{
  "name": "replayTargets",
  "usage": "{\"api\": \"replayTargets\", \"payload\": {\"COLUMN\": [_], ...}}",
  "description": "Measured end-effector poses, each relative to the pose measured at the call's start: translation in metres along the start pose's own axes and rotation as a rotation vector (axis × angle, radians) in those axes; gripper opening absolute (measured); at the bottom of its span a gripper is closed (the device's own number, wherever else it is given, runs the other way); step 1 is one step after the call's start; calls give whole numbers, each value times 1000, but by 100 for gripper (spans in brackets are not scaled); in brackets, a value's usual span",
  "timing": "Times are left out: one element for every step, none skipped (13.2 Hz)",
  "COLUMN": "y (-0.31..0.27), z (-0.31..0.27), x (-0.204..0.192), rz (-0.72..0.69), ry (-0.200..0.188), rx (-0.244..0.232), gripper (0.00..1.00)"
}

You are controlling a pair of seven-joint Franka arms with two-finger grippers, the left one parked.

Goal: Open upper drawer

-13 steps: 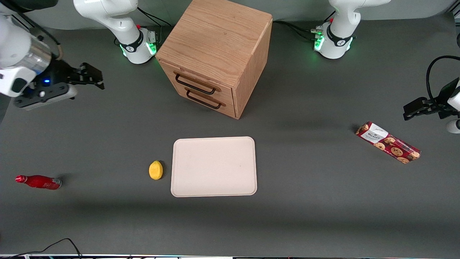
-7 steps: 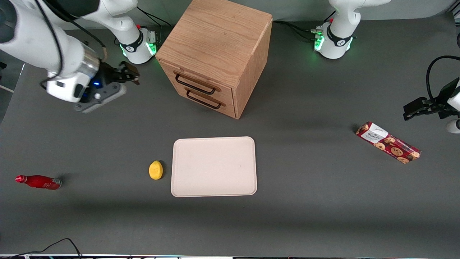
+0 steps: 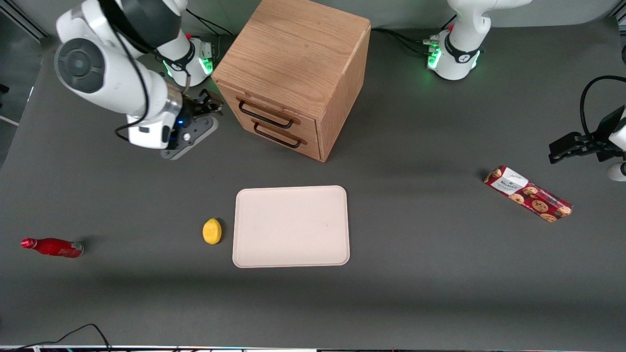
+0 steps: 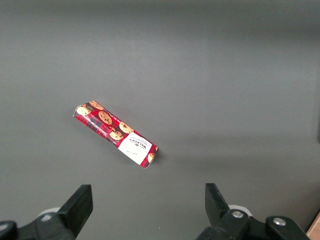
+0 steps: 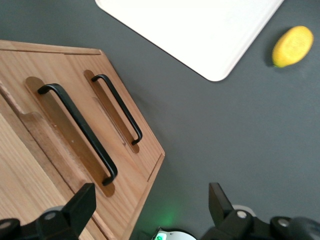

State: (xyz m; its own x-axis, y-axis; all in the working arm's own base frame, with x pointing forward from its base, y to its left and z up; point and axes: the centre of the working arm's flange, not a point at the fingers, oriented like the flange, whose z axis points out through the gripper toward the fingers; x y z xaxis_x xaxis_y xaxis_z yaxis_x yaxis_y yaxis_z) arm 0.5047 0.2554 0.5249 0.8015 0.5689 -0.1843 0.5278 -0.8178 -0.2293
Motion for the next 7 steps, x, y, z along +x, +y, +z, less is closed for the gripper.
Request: {"api": "replayTargets", "payload": {"y": [-7, -14, -20, -24, -28, -33, -38], "z": [5, 11, 19, 28, 39, 50, 59], "x": [4, 7, 12, 16, 21, 24, 27], "rz": [-12, -24, -34, -42, -50, -60, -69], "ry": [1, -5, -15, -28, -38, -48, -60], "rx": [9, 16, 21, 24, 28, 30, 33], "gripper": [100, 100, 100, 100, 100, 100, 100]}}
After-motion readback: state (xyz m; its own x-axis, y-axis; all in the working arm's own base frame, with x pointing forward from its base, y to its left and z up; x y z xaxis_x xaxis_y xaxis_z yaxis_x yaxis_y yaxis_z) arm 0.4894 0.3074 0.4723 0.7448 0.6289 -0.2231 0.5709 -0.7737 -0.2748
